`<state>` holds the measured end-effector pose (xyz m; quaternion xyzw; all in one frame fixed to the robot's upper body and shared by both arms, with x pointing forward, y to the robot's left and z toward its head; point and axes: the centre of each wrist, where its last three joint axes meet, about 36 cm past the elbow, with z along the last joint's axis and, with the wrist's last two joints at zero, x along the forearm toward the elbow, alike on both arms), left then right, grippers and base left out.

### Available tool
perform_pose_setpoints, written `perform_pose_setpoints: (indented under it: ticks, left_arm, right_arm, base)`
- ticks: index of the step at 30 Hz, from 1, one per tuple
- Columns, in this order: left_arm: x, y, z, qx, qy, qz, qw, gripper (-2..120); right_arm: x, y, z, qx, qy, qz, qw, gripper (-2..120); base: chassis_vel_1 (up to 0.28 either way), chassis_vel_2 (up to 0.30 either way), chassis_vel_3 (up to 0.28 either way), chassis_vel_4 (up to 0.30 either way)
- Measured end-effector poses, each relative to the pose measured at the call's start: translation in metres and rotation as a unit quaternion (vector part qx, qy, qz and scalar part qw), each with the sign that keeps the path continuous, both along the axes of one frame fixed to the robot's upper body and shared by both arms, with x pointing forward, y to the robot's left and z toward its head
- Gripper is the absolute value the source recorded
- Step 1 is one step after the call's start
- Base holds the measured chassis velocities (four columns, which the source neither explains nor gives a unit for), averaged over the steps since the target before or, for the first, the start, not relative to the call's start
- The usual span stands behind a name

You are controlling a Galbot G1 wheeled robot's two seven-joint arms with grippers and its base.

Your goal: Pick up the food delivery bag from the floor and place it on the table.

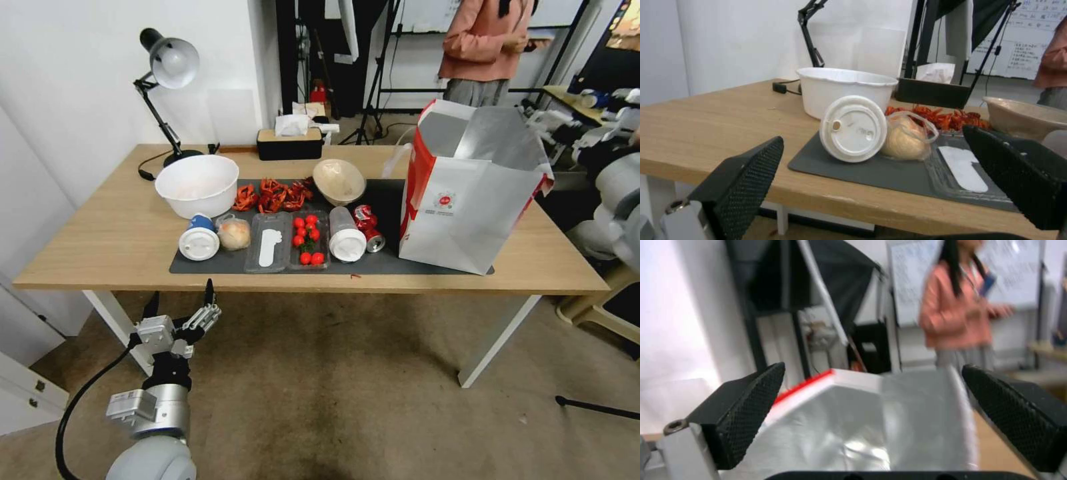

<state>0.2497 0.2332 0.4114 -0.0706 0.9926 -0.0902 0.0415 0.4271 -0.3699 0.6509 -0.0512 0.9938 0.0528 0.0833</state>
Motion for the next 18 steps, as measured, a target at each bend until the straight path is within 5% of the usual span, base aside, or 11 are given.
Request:
perform_pose_setpoints:
  ticks: [7,18]
  left_arm:
    - [-0.001,-0.001,0.0,-0.001,-0.008,-0.007,0.9999,100]
    - [-0.007,0.0,0.002,0.001,-0.024,-0.012,0.9996,100]
  right_arm:
    - [-0.023,0.015,-0.029,-0.059,-0.07,0.043,0.995,100]
    - [-0.061,0.037,-0.1,-0.063,-0.079,0.055,0.993,100]
  base:
    - [0.0,0.0,0.0,0.0]
    - [0.0,0.0,0.0,0.0]
